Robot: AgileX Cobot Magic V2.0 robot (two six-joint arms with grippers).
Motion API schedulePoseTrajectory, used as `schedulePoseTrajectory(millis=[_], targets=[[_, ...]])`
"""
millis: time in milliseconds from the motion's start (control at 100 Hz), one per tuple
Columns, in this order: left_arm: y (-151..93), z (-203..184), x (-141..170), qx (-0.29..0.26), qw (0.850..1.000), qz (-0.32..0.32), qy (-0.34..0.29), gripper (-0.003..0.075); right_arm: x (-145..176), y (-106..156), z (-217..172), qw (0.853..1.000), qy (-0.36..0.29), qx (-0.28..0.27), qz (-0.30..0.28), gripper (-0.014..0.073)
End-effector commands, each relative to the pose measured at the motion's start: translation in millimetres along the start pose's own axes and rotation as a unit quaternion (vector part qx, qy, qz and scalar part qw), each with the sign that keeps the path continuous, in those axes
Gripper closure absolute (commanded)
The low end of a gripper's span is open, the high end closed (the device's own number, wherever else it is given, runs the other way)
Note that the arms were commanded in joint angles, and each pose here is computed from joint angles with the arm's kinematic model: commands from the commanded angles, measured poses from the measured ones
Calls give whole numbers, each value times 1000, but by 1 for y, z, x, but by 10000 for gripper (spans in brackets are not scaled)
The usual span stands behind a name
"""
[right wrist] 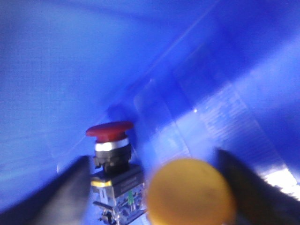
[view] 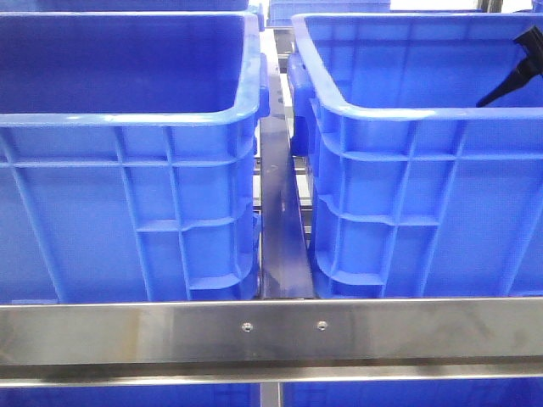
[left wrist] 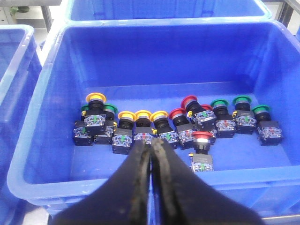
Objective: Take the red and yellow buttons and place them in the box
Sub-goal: 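Carry the yellow button with the right gripper into the bin with the red button, then lower the yellow button beside the red button and open the right gripper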
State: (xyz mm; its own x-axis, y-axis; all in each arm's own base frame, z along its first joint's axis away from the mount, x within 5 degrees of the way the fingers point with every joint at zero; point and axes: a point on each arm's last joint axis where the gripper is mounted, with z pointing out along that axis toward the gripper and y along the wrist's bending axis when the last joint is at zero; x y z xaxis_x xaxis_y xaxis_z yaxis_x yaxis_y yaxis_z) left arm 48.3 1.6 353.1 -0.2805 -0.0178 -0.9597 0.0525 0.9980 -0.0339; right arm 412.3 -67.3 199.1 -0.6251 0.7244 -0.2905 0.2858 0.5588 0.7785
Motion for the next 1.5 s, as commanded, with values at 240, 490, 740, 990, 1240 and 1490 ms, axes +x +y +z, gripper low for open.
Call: schedulePoseTrajectory(millis=[240,490,740,990,1240,1490], targets=[[-1,-2,-13,5,999,-4,-44,739,-14,24,-20,998,-50,-25,-10,-59],[-1,-2,-13,5,999,-4,-44,739,-21,40,-39,994,-98,-21,-51,-59],[-1,-2,-13,5,999,-4,-44,739,-22,62,-64,985,-131,-25,-108,-59],[-1,-2,-13,5,999,-4,-44,739,-4,79,-85,978,-116,-27,-174,-59],[-1,-2,-13,5,999,-4,-44,739,33,101,-122,949,-173,-9,-264,-59],[-1,-2,-13,5,999,-4,-44,739,77,121,-161,905,-218,-12,-364,-59]])
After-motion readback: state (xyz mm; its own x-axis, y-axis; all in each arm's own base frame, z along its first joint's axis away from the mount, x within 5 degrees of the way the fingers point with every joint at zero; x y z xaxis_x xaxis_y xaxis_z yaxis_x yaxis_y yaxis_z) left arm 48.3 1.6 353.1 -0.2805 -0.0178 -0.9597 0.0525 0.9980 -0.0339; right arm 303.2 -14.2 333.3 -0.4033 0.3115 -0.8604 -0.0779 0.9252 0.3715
